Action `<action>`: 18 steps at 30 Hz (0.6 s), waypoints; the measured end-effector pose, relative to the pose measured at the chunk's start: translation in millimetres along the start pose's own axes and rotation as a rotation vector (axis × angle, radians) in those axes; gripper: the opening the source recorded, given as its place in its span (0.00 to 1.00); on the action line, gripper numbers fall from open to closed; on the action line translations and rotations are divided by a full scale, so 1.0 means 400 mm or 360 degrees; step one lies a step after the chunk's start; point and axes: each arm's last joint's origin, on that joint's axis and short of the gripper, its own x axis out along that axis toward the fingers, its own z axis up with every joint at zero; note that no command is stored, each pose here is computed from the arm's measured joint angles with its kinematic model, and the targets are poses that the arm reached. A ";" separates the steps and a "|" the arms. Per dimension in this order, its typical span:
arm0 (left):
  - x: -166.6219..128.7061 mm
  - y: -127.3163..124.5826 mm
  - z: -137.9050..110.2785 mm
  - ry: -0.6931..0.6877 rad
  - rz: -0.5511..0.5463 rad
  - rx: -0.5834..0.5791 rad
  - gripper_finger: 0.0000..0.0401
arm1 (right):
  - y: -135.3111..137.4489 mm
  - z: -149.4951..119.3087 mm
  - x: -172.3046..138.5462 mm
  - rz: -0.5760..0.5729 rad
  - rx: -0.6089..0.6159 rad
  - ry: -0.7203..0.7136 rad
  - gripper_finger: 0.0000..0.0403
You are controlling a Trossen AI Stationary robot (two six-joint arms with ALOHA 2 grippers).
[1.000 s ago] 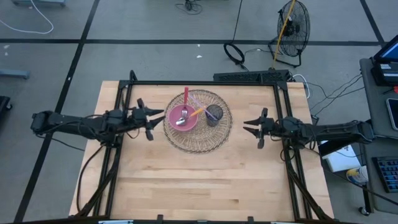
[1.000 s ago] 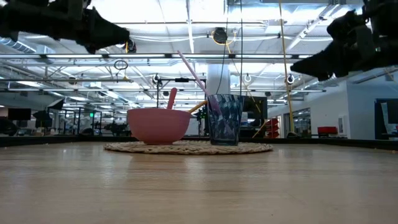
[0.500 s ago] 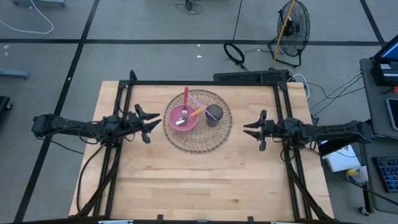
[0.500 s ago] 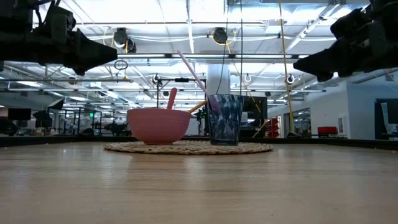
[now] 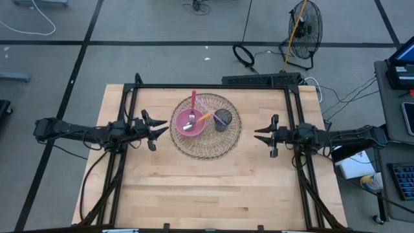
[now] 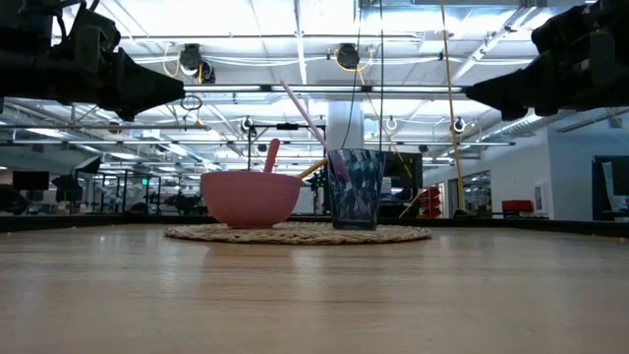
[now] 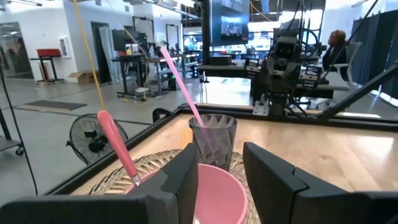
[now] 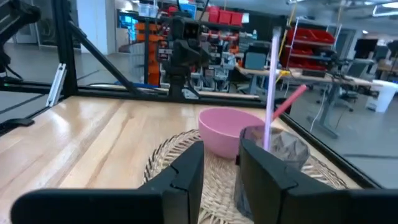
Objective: Pick & Place Utensil
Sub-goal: Return to Home Position
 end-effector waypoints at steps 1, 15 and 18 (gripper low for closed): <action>0.000 0.000 0.000 0.0002 0.0000 0.0000 0.33 | 0.000 0.001 -0.001 0.0000 -0.0012 -0.0003 0.23; 0.000 -0.004 -0.012 0.0077 -0.0087 0.0012 0.33 | -0.006 0.015 -0.036 -0.0048 -0.0095 -0.0103 0.22; 0.000 -0.004 -0.013 0.0079 -0.0087 0.0013 0.33 | -0.006 0.009 -0.043 -0.0042 -0.0083 -0.0070 0.22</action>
